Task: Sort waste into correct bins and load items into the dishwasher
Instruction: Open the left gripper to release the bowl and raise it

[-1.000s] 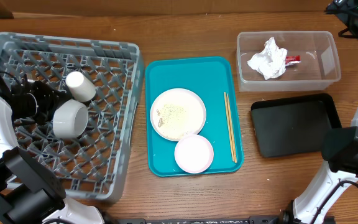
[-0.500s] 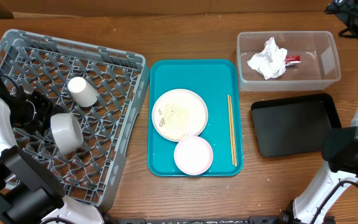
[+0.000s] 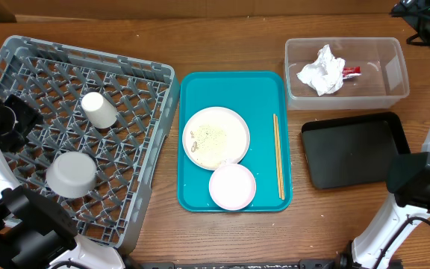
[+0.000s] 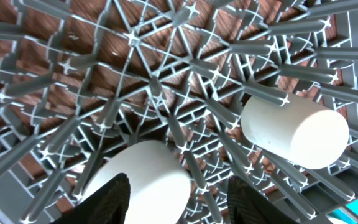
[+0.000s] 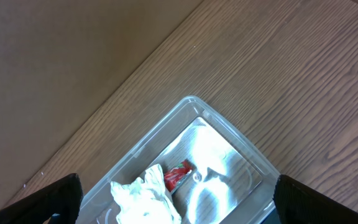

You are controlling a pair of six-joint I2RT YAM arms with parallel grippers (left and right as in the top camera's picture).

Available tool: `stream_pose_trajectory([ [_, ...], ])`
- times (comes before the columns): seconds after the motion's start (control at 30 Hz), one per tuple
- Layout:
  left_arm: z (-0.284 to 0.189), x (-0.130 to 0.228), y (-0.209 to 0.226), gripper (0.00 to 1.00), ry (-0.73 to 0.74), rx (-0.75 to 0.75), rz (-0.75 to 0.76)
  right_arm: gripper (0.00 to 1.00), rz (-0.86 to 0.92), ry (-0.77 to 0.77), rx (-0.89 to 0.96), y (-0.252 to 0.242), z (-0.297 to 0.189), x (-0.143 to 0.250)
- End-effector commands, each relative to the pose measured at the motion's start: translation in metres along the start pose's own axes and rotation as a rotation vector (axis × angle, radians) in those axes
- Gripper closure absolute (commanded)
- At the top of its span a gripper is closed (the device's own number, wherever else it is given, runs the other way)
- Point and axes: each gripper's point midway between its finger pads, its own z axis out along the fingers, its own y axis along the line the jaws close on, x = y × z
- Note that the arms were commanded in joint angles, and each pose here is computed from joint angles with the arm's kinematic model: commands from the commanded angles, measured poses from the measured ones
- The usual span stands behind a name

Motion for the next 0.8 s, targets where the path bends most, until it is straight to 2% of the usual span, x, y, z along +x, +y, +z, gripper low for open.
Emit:
stream_pose_trajectory([
  [0.0, -0.006, -0.003, 0.001, 0.49, -0.017, -0.029, -0.011, 0.00, 0.003, -0.017, -0.013, 0.003, -0.007, -0.004],
  [0.1, -0.005, 0.006, -0.007, 0.53, 0.008, -0.032, 0.030, 0.00, 0.003, -0.017, -0.014, 0.003, -0.007, -0.004],
  [0.17, -0.004, 0.014, -0.017, 0.65, 0.031, -0.016, 0.094, 0.00, 0.003, -0.017, -0.013, 0.003, -0.007, -0.004],
  [0.27, -0.003, 0.032, -0.031, 0.91, 0.078, -0.023, 0.161, 0.00, 0.003, -0.017, -0.014, 0.003, -0.007, -0.004],
  [0.3, -0.002, 0.039, -0.035, 0.95, 0.092, -0.033, 0.186, 0.00, 0.003, -0.017, -0.014, 0.003, -0.007, -0.004],
  [0.53, 0.008, 0.068, -0.047, 0.96, 0.125, -0.146, 0.268, 0.00, 0.003, -0.017, -0.014, 0.003, -0.007, -0.004],
  [0.77, 0.030, 0.077, 0.004, 0.96, 0.101, -0.439, 0.140, 0.00, 0.003, -0.017, -0.013, 0.003, -0.007, -0.004],
])
